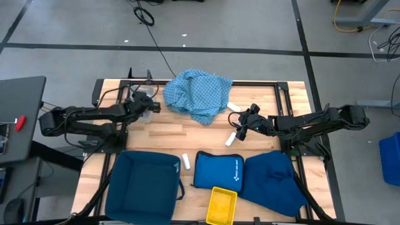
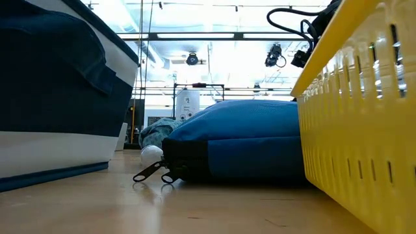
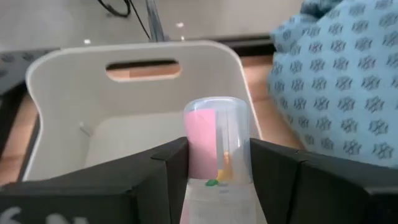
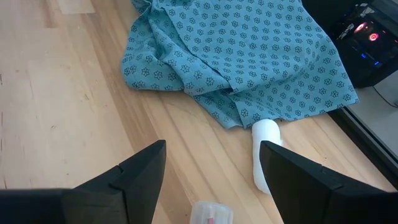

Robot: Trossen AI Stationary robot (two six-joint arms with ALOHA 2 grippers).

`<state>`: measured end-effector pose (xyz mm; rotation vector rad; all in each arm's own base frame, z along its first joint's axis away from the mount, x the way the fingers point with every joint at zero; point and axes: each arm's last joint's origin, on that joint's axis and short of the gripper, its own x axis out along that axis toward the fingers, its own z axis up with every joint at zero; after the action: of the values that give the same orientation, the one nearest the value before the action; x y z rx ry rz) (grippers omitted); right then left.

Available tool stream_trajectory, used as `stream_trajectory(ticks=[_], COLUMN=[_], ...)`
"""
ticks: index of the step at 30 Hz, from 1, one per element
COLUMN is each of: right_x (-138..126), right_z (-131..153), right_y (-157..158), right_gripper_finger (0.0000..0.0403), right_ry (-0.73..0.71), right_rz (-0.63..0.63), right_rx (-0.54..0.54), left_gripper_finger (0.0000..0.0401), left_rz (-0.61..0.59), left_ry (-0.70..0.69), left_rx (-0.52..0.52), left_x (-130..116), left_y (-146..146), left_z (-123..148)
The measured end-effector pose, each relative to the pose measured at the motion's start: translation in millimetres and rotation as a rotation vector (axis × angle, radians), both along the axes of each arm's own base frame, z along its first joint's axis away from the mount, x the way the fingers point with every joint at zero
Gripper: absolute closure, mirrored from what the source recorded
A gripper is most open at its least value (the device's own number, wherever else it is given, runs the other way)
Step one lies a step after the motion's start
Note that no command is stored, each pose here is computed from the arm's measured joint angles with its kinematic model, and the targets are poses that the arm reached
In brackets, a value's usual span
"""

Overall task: Pick & place medical supplies in basket/bin
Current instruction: Put the left transparent pill bottle into the gray bin, then put the transparent pill bottle into the gray bin

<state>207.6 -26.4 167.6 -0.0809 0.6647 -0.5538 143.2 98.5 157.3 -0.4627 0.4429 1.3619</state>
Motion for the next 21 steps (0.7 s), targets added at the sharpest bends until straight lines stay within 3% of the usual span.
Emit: stream_trajectory(ticks=[7, 15, 21], right_x=[-0.1, -0.1, -0.1], right_z=[-0.1, -0.1, -0.1], right_y=[0.0, 0.0, 0.0], right_gripper_finger=[0.0133, 0.0133, 0.0133], right_ry=[0.002, 0.002, 0.002], right_rz=[0.0, 0.0, 0.0], right_rx=[0.0, 0.0, 0.0], left_gripper_finger=[0.0256, 0.0194, 0.0182], left_rz=[-0.004, -0.035, -0.046], left_ry=[0.012, 0.025, 0.079], left_rx=[-0.064, -0.073, -0.046], left_x=[-4.6, -4.1, -4.7], left_y=[2.2, 1.9, 2.3], left_z=[-3.6, -3.9, -3.5])
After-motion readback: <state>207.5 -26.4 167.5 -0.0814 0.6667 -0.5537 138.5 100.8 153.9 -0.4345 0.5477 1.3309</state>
